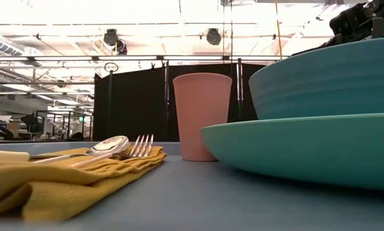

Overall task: Set up tray
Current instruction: Return to Home Position

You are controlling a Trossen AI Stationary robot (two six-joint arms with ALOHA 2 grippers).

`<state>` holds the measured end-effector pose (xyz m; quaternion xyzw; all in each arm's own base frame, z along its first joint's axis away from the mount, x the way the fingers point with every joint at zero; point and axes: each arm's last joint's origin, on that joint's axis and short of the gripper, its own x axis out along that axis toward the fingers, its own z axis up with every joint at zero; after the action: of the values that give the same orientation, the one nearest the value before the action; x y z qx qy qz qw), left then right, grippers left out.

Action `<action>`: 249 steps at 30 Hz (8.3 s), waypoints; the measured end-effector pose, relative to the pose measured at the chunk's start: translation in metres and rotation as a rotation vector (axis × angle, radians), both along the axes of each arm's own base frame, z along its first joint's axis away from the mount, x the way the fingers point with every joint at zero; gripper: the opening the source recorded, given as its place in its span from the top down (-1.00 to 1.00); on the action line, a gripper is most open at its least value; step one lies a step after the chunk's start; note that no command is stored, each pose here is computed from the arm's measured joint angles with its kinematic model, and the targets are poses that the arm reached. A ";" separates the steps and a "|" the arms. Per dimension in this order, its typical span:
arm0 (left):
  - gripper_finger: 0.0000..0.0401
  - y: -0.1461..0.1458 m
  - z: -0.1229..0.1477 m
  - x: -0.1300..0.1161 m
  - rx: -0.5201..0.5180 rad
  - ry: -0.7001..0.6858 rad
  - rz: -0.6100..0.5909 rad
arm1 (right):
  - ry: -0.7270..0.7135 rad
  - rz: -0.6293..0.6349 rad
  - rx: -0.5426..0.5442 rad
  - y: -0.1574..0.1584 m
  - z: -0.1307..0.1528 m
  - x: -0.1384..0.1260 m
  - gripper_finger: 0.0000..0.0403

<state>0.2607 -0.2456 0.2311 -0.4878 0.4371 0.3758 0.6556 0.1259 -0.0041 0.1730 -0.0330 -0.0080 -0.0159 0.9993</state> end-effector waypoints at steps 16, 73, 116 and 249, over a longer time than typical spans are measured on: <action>0.64 -0.004 -0.033 0.027 -0.009 0.067 -0.221 | -0.005 0.000 0.000 0.000 0.000 0.000 1.00; 0.99 0.304 0.076 -0.024 1.111 -0.710 -1.158 | -0.149 0.009 0.021 0.000 0.014 -0.001 1.00; 1.00 0.237 -0.068 -0.152 1.134 -0.792 -0.932 | -0.050 0.008 0.153 0.000 0.003 -0.004 1.00; 0.69 0.233 -0.081 -0.148 0.930 -0.854 -0.900 | -0.038 0.007 0.176 0.000 0.002 -0.004 1.00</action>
<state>0.1125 -0.0130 0.1498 -0.0401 0.0999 -0.0025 0.9942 0.1217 -0.0037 0.1747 0.0553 -0.0256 -0.0135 0.9980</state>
